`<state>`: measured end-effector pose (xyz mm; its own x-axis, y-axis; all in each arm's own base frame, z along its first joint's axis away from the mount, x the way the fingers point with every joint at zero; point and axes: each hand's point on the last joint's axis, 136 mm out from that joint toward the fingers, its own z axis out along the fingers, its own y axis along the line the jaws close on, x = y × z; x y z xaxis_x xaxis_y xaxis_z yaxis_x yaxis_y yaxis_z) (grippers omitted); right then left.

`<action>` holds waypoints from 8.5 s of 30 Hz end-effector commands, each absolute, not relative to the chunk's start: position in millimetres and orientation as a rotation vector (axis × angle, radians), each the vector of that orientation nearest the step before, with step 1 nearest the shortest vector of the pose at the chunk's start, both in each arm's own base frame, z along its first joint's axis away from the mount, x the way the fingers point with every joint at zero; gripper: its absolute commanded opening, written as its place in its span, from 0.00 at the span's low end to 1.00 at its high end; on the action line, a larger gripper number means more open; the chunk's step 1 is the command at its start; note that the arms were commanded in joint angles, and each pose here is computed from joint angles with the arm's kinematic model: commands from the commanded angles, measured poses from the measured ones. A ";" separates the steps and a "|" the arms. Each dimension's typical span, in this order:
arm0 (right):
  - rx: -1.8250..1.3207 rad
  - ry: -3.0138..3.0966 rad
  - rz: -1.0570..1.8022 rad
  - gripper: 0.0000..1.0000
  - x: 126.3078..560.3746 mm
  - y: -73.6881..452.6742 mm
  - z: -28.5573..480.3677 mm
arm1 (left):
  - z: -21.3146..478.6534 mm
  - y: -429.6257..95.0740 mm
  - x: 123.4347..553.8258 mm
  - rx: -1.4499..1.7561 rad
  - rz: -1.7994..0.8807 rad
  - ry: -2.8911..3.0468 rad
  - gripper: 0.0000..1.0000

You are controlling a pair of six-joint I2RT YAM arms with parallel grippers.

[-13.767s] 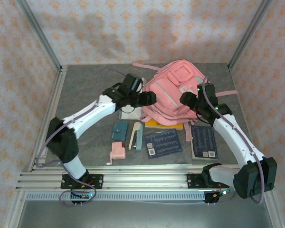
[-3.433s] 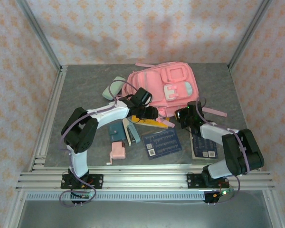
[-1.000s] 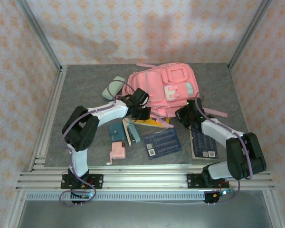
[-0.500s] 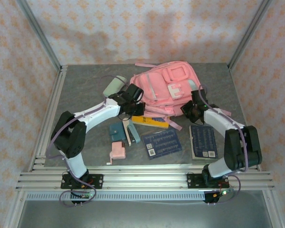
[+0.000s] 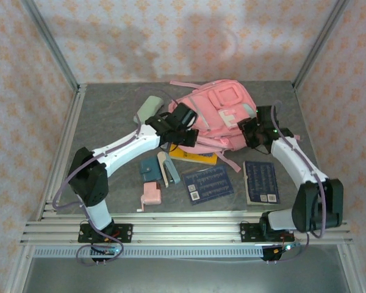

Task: Pack books, pencil case, and school supplies into a backpack

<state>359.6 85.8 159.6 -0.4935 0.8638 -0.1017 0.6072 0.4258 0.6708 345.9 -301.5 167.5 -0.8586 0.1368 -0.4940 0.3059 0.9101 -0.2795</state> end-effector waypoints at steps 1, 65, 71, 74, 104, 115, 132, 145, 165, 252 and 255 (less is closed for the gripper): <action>1.406 2.241 0.961 0.46 337.0 120.7 162.8 | 201.8 -302.1 339.0 0.355 -0.483 2.523 0.00; 1.423 2.280 1.162 0.00 343.8 216.0 129.6 | 99.4 -286.4 338.0 0.510 -0.209 2.666 0.42; 1.410 2.276 1.200 0.00 344.3 220.0 135.1 | 89.1 -279.7 351.0 0.529 -0.076 2.665 0.39; 1.403 2.275 1.212 0.00 344.2 221.4 136.8 | 80.8 -273.9 358.7 0.525 0.013 2.665 0.26; 1.054 2.419 0.904 0.00 360.5 144.0 169.4 | 144.2 -190.3 388.5 0.201 -0.032 2.631 0.00; 0.854 2.546 0.598 0.11 386.8 113.1 184.8 | 161.2 -280.5 333.3 0.419 -0.491 2.626 0.00; 0.926 2.575 0.571 0.66 390.1 91.6 161.9 | 122.0 -331.3 322.3 0.447 -0.552 2.677 0.00; 1.410 2.391 0.957 0.56 347.0 149.5 132.6 | 98.2 -335.6 325.1 0.419 -0.560 2.699 0.00; 1.465 2.351 1.021 0.64 336.8 162.6 85.3 | 111.3 -330.5 322.9 0.440 -0.548 2.676 0.00; 1.349 2.372 0.778 0.55 315.9 82.4 189.7 | 181.3 -358.5 315.5 0.387 -0.784 2.574 0.00; 1.353 2.336 0.842 0.53 303.8 92.6 203.5 | 181.2 -364.4 310.4 0.407 -0.785 2.571 0.00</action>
<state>316.8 86.2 194.4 -0.5385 0.8424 -0.0184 0.6603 0.4355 0.6118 310.1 -350.3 145.1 -0.8991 0.1768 -0.4005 0.3493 0.8412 -0.4128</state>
